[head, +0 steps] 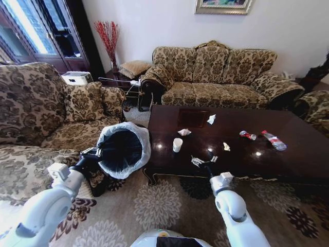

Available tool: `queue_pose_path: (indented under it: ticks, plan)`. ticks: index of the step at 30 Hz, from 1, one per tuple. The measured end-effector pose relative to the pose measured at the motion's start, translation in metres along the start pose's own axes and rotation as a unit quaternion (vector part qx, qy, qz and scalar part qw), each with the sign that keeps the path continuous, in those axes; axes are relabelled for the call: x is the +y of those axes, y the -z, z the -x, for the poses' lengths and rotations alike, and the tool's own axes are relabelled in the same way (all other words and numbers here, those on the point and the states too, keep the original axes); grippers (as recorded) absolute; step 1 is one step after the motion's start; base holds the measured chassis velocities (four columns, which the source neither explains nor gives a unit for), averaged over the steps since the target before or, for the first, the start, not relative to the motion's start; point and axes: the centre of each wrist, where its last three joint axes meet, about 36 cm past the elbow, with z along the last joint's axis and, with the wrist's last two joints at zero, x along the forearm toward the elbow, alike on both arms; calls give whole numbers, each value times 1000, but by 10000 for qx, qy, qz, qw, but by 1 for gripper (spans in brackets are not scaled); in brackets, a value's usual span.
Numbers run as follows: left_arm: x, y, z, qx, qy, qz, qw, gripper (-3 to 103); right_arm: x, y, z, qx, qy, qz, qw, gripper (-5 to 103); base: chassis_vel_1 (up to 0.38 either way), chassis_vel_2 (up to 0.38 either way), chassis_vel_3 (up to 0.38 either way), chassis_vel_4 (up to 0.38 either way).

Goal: Move to the front of the table and place the trash on the table into the trash bin.

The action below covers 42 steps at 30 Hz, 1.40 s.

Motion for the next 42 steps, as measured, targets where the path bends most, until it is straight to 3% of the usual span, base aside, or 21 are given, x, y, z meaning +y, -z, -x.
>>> queue_pose_path:
  ticks: [9,24,31,42]
  plan:
    - [-5,-1,0,-3,-68,-57,10000,0,-12,5,-8,-228,166,-165,9995,100,0,0,0,0]
    - [-6,-1,0,3,-78,-59,10000,0,-4,0,-10,-173,195,-208,9994,100,-61,61,57,-53]
    - [-4,0,1,8,-79,-26,10000,0,-2,-18,-4,197,-61,-291,9994,100,-50,47,53,-50]
    - [-4,-2,-1,61,-66,-27,10000,0,14,-61,42,535,477,-181,9973,100,0,0,0,0]
